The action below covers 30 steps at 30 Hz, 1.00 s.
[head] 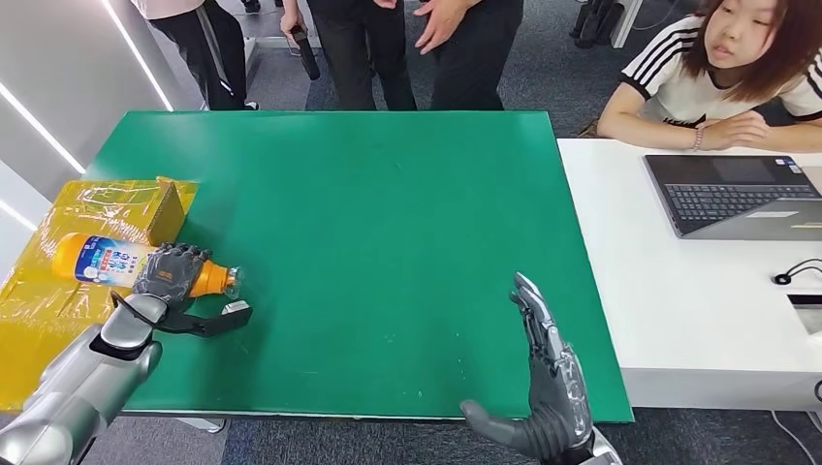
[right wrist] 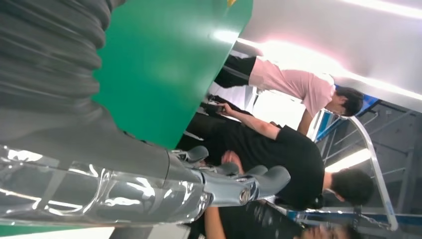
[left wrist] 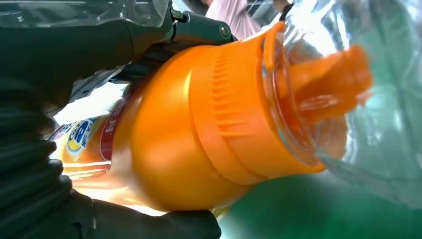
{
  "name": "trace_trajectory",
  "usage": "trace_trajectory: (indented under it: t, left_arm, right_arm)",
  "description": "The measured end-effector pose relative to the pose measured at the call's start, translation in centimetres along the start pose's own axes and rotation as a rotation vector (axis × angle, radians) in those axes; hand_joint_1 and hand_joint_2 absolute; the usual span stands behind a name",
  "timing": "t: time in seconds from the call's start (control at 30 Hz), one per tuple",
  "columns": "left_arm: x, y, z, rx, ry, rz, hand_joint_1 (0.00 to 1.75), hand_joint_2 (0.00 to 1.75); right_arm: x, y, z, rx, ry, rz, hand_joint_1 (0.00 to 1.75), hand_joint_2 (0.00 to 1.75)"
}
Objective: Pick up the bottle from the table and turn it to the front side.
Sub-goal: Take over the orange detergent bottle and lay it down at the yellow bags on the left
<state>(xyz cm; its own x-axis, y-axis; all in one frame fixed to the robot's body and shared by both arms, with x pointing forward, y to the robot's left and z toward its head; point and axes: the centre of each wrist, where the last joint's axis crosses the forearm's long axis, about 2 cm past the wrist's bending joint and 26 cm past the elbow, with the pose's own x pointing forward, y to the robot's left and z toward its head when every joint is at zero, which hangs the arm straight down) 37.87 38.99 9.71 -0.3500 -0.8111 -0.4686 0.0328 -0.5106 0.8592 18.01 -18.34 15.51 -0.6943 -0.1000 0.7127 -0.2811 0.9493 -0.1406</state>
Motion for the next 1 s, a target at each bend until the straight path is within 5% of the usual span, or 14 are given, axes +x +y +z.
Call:
trace_trajectory:
  t: [0.17, 0.3, 0.33, 0.83, 1.0]
  left_arm:
    - [-0.4, 0.4, -0.8, -0.102, 0.036, 0.048, 1.75, 1.75]
    - [-0.9, 0.6, -1.2, -0.175, 0.040, 0.133, 0.07, 1.75]
    - [-1.0, 0.5, -1.2, -0.191, 0.036, 0.160, 0.00, 1.75]
    - [-1.6, 0.3, -1.1, -0.190, -0.044, 0.514, 0.00, 1.75]
    - [-0.1, -0.2, -0.8, -0.014, -0.091, 0.717, 0.00, 1.75]
  right_arm:
    - [0.0, 0.2, -1.0, 0.008, 0.000, -0.001, 0.00, 1.75]
    - [0.0, 0.4, -1.6, 0.014, -0.005, -0.006, 0.00, 1.75]
    - [0.0, 0.5, -1.6, 0.016, -0.006, -0.007, 0.00, 1.75]
    - [-0.3, 0.9, -2.1, 0.025, 0.005, -0.023, 0.00, 1.75]
    - [-0.4, 1.0, -1.8, 0.008, 0.011, -0.028, 0.00, 1.75]
